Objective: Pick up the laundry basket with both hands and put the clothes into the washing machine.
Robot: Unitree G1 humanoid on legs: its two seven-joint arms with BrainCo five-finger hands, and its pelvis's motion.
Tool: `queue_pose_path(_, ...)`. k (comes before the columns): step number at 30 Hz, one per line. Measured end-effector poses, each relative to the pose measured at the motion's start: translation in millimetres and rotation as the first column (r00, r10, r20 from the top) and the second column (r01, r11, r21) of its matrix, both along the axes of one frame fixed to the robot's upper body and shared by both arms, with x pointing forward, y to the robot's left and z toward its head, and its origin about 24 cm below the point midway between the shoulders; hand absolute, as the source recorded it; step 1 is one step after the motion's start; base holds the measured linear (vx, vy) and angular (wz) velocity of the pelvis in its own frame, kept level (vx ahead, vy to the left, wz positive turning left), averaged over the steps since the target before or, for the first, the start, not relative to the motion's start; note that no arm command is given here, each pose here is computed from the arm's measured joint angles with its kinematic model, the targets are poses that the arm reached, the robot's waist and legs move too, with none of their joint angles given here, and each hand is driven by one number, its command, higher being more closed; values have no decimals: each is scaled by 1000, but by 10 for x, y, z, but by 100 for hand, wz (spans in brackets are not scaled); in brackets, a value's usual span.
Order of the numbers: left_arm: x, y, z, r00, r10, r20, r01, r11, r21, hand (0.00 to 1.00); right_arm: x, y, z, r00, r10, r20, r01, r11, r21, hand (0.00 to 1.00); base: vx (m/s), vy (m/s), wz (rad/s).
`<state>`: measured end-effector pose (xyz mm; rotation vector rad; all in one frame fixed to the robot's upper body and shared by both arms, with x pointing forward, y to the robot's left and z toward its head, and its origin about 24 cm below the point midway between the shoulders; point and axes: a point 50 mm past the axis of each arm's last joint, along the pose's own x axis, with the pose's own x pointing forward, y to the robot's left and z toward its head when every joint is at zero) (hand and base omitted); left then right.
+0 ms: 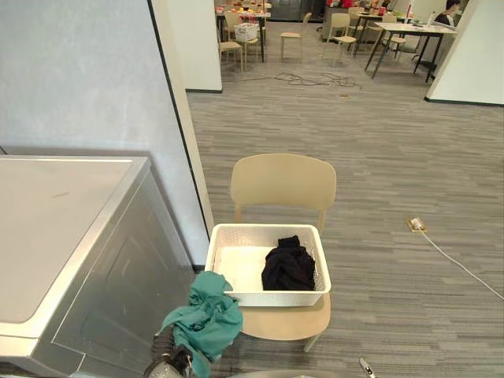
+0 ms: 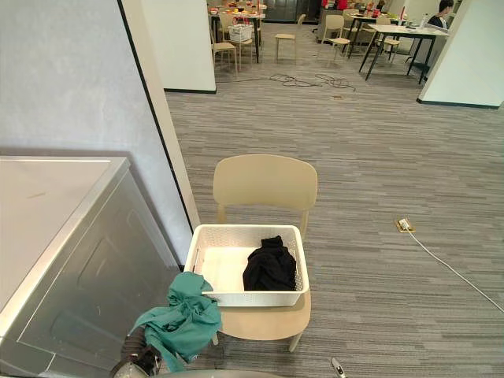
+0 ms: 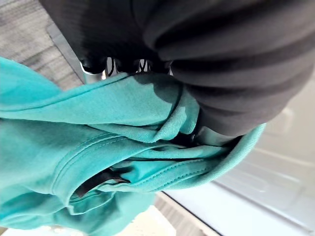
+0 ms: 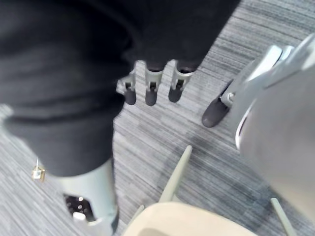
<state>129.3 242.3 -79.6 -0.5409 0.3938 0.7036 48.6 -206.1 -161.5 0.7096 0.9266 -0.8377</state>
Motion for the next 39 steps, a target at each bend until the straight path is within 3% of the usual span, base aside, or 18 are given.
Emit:
queue_pose_path(11,-79,531,741,940,192,283,-254,946,201,100,663,-202,234,975,137,176,-115,985,-127,0,-8,16,115)
queue_pose_path(14,-149,641,890,908,242,343,-335,910,244,100,622,-238,254,972,154,177,-127,979,-157,0,55,218,26)
queue_pose_path(18,-2,646,940,881,243,405,-346,916,202,100,244,-249,103,997,55,59,-49,994,-102,0,93,447,56)
queue_pose_path(20,147,667,883,889,240,390,-332,925,186,100,169,-60,4,999,50,0,-50,999,-21,0,103,406,34)
queue_pose_path(23,145,590,661,928,225,296,-280,947,156,100,203,-59,9,999,46,6,-46,999,-21,0,97,280,14)
queue_pose_path(28,237,166,435,968,110,225,-130,989,75,100,214,-221,63,1000,8,15,-7,997,-83,0,36,206,24)
queue_pose_path(31,240,15,287,982,78,169,-85,996,31,100,254,-47,42,999,27,26,-26,999,-44,0,43,5,19)
queue_pose_path(34,222,-249,38,998,-39,57,42,998,-46,100,256,89,22,997,69,27,-69,998,-13,0,39,-125,17)
queue_pose_path(39,305,-388,13,988,-146,54,149,987,-62,100,216,68,26,993,112,29,-111,994,-23,0,143,-161,22)
